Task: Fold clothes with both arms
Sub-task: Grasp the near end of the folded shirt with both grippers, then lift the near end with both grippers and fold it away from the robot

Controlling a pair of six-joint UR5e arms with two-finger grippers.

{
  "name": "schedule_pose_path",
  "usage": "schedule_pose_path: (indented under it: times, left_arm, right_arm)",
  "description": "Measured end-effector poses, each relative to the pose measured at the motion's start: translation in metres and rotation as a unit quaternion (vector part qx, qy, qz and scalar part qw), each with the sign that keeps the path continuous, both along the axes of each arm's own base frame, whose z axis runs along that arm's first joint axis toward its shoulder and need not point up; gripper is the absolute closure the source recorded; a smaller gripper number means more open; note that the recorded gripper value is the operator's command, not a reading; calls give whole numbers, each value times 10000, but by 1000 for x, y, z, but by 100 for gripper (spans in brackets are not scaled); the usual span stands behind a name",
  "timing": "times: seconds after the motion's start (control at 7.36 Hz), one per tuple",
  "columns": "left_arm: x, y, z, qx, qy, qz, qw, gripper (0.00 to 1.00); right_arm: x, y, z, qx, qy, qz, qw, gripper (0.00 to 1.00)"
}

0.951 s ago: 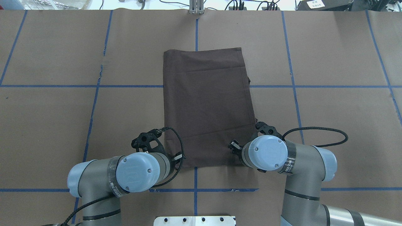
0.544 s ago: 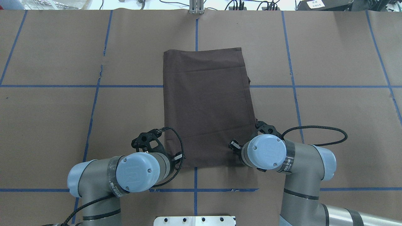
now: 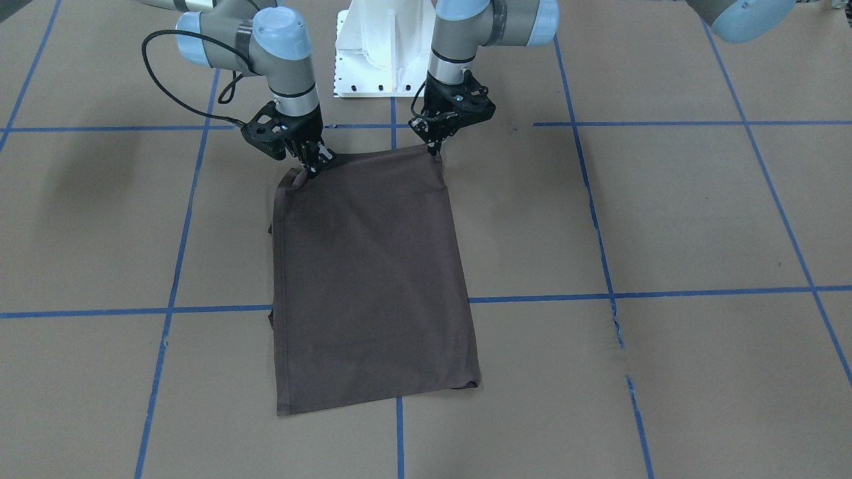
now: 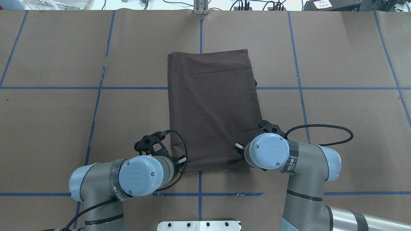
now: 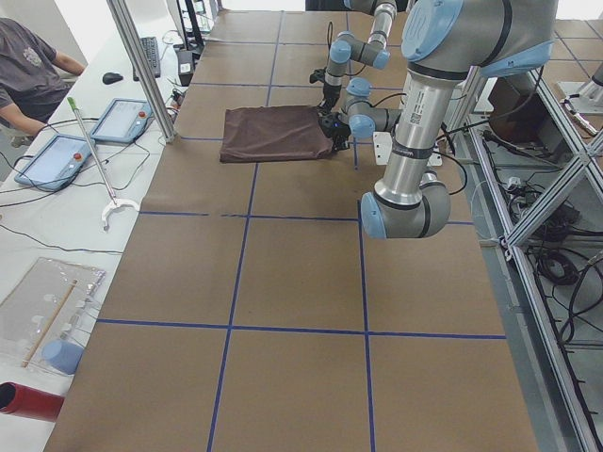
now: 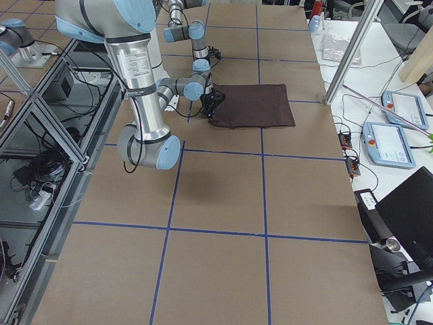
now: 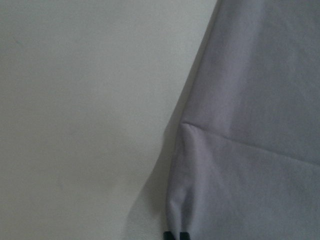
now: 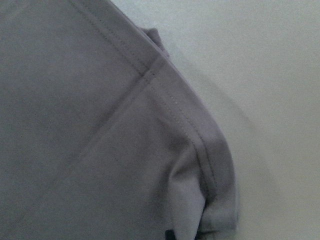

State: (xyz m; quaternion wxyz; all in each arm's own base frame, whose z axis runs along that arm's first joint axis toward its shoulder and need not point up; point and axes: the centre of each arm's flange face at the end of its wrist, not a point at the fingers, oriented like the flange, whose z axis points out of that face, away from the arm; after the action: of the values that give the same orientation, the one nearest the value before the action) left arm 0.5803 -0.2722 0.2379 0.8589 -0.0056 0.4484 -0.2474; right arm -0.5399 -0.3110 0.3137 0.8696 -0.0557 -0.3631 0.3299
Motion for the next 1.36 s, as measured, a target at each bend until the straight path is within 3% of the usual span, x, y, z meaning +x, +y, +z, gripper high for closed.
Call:
schedule_pose_path:
  times: [0.68, 1.36]
  left_arm:
    - [-24, 8, -24, 39, 198, 28, 9998, 100]
    - [-104, 77, -72, -30, 281, 615, 9977, 100]
  right_arm:
    - [6, 6, -23, 150, -216, -91, 9996, 100]
    - [55, 80, -65, 258, -913, -687, 9931, 100]
